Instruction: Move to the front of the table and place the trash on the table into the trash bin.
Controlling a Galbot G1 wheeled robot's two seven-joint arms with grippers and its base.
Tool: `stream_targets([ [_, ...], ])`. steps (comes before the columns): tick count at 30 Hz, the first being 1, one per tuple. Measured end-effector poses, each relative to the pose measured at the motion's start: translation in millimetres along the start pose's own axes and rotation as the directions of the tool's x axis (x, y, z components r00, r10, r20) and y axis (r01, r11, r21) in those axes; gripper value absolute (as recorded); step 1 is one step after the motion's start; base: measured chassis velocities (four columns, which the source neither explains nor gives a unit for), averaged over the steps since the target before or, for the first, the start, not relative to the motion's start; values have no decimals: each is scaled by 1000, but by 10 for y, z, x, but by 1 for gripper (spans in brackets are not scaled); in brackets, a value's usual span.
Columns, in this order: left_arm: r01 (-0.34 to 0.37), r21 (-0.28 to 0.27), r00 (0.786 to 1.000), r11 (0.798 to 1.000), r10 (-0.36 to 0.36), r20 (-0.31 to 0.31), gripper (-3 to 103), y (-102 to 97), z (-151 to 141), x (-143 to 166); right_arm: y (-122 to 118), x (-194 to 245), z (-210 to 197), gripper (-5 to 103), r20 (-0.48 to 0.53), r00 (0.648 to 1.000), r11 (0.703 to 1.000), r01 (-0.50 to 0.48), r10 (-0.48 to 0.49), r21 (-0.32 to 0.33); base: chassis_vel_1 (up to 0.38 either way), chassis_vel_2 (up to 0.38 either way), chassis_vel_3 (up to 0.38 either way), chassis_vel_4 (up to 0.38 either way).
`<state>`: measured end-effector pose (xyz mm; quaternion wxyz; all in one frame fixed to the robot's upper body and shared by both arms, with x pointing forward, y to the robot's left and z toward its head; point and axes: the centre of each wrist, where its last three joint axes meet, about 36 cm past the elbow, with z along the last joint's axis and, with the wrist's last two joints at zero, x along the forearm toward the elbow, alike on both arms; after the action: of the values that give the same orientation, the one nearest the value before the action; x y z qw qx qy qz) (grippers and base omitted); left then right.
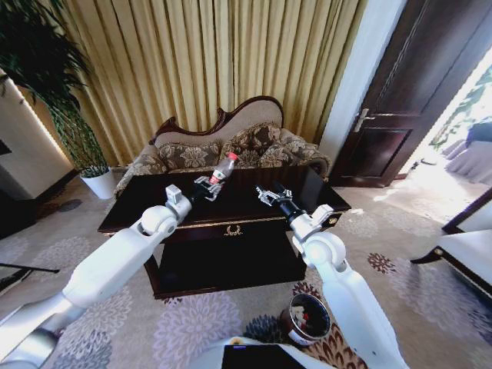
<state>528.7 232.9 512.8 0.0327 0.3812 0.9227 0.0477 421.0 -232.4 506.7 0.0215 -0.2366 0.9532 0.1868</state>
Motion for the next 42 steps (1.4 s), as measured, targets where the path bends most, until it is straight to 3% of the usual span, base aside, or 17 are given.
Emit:
stream_targets([
  [5, -49, 24, 999, 999, 49, 13, 36, -43, 16, -64, -39, 8, 19, 100, -10, 1000, 1000, 3, -3, -4, 0, 0, 0, 0],
  [15, -135, -15, 990, 991, 136, 36, 36, -79, -164, -120, -35, -7, 111, 100, -50, 999, 999, 16, -18, -42, 0, 0, 0, 0],
  [28, -150, -19, 988, 989, 151, 38, 36, -116, -241, -34, 46, -104, -142, 100, -9, 997, 995, 76, -77, -69, 0, 0, 0, 0],
  [42, -161, -12, 986, 987, 161, 46, 36, -154, -304, -1, 191, -116, -74, 100, -21, 994, 991, 107, -109, -77, 0, 0, 0, 0],
])
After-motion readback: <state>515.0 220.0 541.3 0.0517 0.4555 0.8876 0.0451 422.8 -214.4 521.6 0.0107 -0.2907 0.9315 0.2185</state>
